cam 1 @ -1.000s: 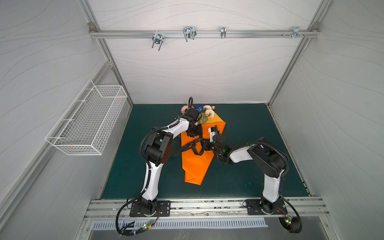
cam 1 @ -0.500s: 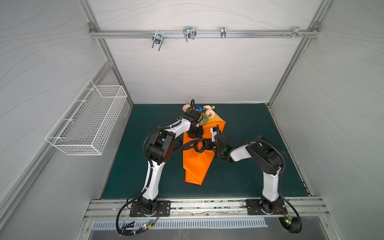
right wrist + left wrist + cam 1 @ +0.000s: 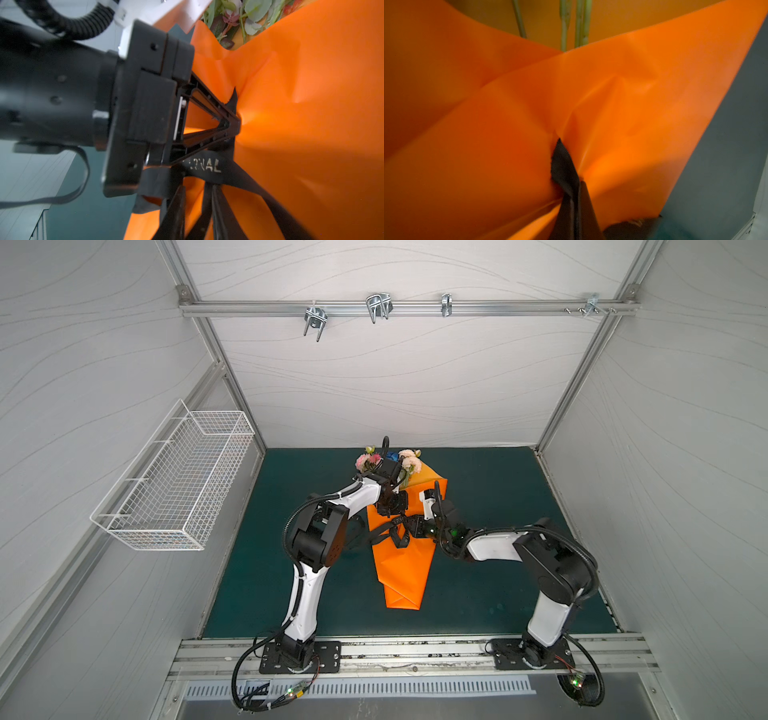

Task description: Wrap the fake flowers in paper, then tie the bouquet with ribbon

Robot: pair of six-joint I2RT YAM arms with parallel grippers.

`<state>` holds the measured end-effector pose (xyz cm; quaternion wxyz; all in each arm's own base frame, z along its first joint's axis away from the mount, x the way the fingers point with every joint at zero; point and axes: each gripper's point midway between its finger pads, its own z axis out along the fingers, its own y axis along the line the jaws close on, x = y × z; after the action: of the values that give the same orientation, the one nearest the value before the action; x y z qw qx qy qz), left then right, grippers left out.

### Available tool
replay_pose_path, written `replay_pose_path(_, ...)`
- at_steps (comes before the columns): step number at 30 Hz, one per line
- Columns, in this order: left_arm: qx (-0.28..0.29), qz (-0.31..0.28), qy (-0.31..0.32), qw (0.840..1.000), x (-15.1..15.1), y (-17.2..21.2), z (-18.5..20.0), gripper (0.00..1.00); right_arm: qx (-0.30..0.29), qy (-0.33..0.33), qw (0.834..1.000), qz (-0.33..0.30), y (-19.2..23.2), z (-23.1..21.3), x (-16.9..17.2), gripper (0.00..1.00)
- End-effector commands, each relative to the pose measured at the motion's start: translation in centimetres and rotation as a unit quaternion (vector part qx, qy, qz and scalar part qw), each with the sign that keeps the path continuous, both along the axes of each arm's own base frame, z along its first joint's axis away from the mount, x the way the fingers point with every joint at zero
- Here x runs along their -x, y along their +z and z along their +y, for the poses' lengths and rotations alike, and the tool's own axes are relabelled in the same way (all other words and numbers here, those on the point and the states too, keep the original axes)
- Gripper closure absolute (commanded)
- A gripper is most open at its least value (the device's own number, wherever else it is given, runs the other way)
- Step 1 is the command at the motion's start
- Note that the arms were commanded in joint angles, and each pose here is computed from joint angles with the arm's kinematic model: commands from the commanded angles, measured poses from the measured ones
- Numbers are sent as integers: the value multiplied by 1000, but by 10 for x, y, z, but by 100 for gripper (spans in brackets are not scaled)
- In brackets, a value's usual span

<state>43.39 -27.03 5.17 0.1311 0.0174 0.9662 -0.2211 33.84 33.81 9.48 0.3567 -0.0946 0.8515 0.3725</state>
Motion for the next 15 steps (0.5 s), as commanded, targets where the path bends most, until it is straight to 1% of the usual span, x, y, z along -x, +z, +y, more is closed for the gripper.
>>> replay_pose_path(1,27,-107,-12,994,-27,55,-9,100,33,3,999,18,1,-15,16,73)
replay_pose_path(5,30,-149,-21,988,-32,73,-9,100,49,-3,999,14,12,-30,25,71)
replay_pose_path(9,34,-180,-38,982,-35,86,-12,100,65,-10,998,-1,31,-42,22,66)
replay_pose_path(11,35,-182,-42,982,-35,87,-13,100,62,-7,998,-6,42,-44,18,65)
replay_pose_path(15,33,-164,-43,985,-32,76,-13,100,64,-8,998,-10,55,-51,6,65)
